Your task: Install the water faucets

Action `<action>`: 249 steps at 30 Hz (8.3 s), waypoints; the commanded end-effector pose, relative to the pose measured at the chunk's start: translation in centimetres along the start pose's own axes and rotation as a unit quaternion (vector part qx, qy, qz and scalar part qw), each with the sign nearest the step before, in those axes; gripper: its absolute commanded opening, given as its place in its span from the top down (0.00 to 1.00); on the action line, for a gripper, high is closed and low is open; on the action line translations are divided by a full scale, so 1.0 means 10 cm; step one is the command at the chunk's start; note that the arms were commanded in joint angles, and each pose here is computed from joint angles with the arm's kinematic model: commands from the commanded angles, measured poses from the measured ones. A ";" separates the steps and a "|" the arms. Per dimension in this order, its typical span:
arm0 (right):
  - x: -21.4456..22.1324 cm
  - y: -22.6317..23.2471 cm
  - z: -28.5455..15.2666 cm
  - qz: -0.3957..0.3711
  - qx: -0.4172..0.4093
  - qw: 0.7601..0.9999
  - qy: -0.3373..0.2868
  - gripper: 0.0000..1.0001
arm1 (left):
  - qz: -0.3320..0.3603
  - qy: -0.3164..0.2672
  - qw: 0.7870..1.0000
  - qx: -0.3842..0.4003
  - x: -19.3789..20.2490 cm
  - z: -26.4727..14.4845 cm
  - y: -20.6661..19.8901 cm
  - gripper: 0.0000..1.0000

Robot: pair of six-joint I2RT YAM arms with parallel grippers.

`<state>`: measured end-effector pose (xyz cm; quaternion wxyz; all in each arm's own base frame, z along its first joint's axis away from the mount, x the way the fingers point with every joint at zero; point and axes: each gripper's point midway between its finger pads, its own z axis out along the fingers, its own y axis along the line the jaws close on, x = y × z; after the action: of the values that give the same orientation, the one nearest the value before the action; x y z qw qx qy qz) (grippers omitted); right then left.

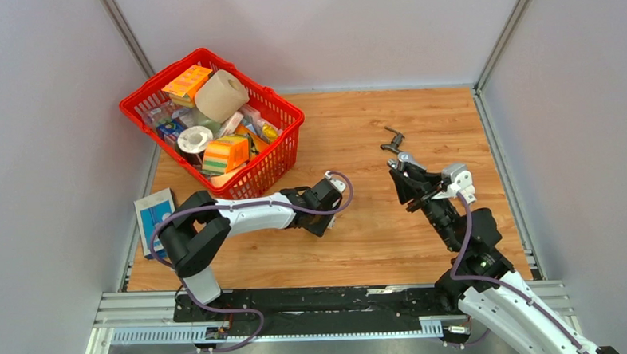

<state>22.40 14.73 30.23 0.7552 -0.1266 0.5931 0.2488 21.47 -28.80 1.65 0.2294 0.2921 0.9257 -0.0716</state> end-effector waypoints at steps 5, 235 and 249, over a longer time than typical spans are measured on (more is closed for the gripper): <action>-0.26 0.07 0.01 0.004 -0.019 0.999 -0.042 1.00 | 0.008 -0.021 0.999 0.026 -0.09 -0.13 -0.07 1.00; -0.13 1.07 0.23 0.046 -0.326 0.939 -0.101 1.00 | -0.040 -0.439 0.819 0.368 -1.22 -2.95 0.01 0.21; -0.34 1.27 0.22 -0.028 -0.423 0.898 -0.123 1.00 | -0.019 -0.441 0.802 0.402 -1.27 -2.92 -0.08 0.22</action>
<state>18.43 25.90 31.68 0.6756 -0.3823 0.4105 0.4784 19.82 -28.17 31.27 0.4488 0.2550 0.6589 -0.5472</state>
